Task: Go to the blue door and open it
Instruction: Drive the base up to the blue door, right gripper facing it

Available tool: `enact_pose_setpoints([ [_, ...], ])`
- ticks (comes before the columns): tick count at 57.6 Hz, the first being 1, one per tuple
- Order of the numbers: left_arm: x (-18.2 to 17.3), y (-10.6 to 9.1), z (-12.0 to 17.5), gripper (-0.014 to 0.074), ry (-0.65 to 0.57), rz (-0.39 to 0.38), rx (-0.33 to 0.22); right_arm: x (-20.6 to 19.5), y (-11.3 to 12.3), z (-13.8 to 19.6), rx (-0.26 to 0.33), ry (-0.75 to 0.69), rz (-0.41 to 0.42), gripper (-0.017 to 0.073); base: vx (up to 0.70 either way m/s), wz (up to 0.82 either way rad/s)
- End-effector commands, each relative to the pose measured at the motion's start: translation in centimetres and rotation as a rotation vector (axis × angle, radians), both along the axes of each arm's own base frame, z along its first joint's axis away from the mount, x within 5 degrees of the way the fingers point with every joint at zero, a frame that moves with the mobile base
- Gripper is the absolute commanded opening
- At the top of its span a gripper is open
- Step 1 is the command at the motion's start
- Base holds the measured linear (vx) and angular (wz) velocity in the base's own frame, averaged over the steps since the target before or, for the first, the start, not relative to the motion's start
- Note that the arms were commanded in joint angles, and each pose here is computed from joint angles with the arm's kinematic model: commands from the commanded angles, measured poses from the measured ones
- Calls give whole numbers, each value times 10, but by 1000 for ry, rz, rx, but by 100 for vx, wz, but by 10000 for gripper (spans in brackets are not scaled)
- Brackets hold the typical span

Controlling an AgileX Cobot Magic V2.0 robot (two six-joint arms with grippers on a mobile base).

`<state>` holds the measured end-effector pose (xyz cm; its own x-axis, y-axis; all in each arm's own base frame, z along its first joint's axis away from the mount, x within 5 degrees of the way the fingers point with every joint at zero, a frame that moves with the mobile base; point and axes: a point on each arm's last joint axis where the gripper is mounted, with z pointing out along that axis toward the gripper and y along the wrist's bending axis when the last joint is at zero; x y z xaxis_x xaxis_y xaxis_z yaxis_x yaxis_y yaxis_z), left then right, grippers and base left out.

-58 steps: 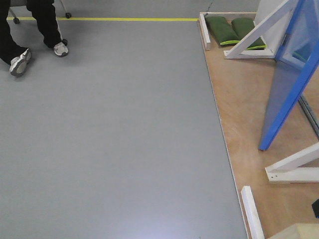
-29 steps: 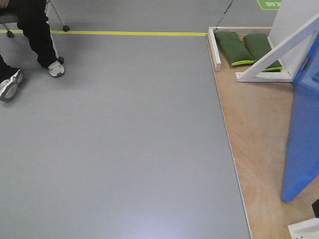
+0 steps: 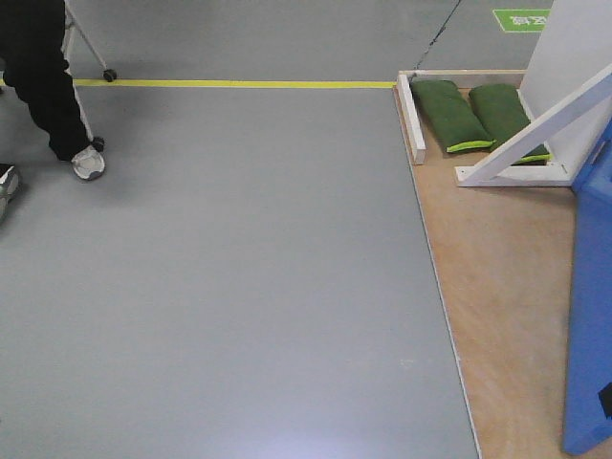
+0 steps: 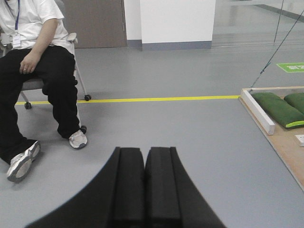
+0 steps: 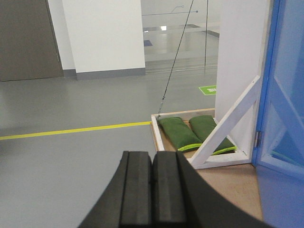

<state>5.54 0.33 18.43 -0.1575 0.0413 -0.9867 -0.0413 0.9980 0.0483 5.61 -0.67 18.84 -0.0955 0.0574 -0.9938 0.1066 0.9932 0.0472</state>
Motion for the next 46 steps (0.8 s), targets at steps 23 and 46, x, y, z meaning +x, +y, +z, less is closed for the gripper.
enact_pose_setpoints([
  [23, -1, -1, 17, 73, -125, -8, -5, -1, 1, 8, -27, -92, 15, 11, 30, -3],
  [46, -1, -1, 17, 73, -125, -8, -5, -1, 1, 8, -27, -92, 16, 11, 13, 0],
])
